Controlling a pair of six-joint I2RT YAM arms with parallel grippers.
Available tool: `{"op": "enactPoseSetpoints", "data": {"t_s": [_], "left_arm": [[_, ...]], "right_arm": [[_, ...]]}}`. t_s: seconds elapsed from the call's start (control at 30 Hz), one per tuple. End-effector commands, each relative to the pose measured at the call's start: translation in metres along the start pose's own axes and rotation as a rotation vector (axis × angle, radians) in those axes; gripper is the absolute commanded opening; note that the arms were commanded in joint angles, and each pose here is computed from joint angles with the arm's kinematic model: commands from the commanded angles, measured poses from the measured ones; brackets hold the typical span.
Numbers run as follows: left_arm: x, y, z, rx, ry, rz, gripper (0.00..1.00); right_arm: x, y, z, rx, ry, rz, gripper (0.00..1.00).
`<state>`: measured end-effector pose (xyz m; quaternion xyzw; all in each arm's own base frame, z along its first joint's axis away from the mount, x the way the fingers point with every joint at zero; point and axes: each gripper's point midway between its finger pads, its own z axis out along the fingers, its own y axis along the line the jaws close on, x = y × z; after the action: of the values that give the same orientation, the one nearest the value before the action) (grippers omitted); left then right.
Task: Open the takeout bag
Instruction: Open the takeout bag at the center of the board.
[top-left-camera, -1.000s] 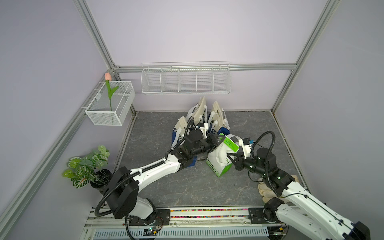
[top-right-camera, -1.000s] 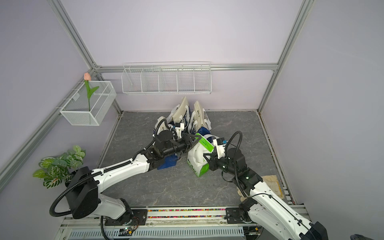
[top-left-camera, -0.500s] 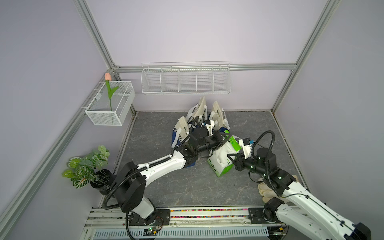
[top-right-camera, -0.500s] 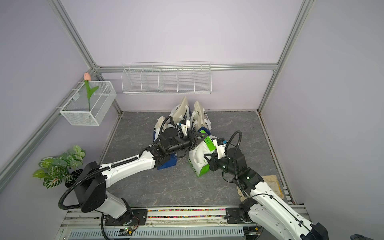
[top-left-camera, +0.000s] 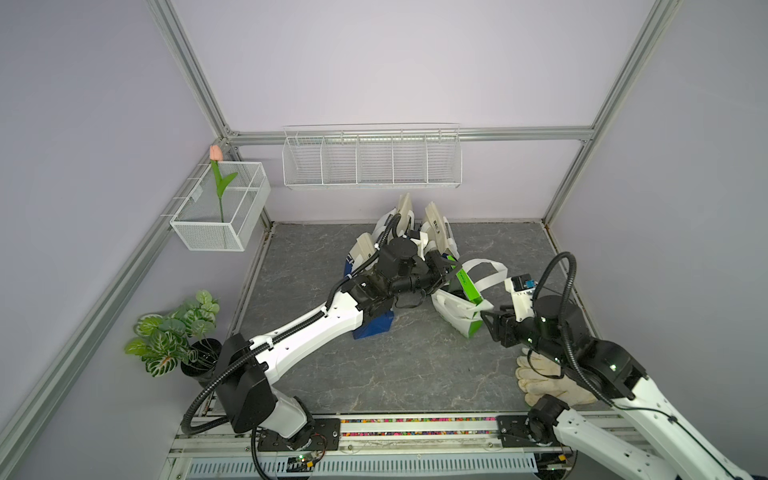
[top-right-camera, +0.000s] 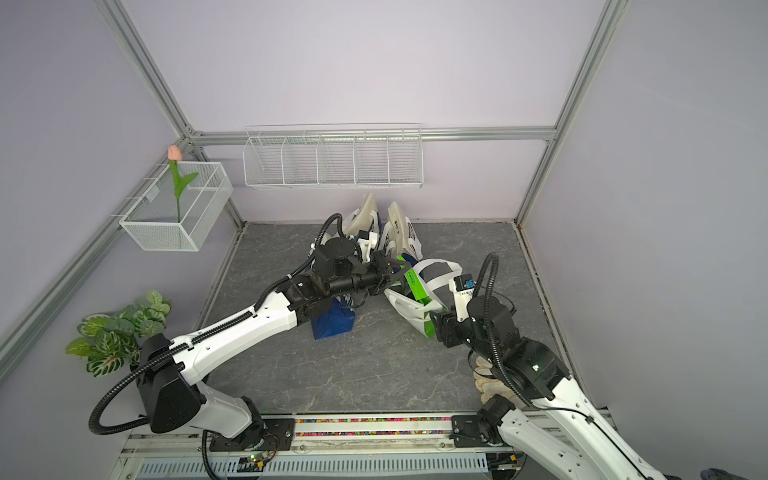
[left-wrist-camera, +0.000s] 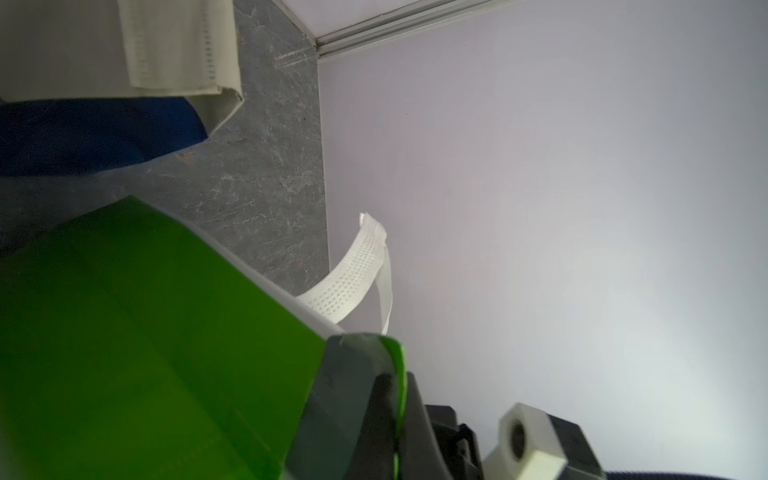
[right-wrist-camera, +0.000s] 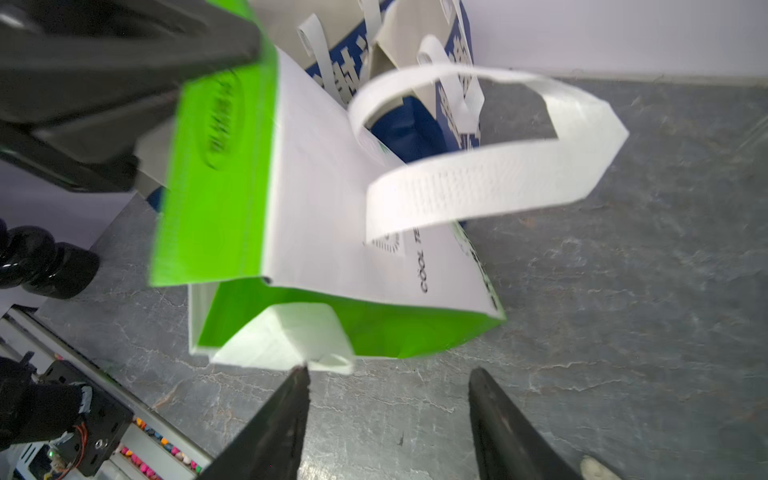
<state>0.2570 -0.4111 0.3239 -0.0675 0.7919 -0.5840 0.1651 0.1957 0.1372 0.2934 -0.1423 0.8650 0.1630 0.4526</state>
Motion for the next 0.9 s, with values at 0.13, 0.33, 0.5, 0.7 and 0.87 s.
{"op": "enactPoseSetpoints", "data": {"t_s": [0.13, 0.33, 0.5, 0.7, 0.87], "left_arm": [[-0.003, -0.027, -0.016, 0.006, -0.016, -0.041, 0.00], [-0.001, -0.027, -0.012, -0.010, 0.006, -0.059, 0.00], [0.000, -0.026, -0.011, -0.025, 0.011, -0.058, 0.00], [0.000, -0.025, -0.008, -0.033, 0.018, -0.059, 0.00], [-0.001, -0.024, -0.008, -0.041, 0.015, -0.052, 0.00]], "right_arm": [[-0.020, 0.005, -0.008, 0.188, 0.192, -0.285, 0.78], [-0.043, 0.025, 0.009, 0.243, 0.219, -0.375, 0.84], [-0.052, 0.031, 0.021, 0.282, 0.250, -0.417, 0.86], [-0.043, 0.050, 0.029, 0.187, 0.287, -0.403, 0.82], [-0.037, 0.058, 0.039, 0.162, 0.319, -0.370, 0.76]]}}
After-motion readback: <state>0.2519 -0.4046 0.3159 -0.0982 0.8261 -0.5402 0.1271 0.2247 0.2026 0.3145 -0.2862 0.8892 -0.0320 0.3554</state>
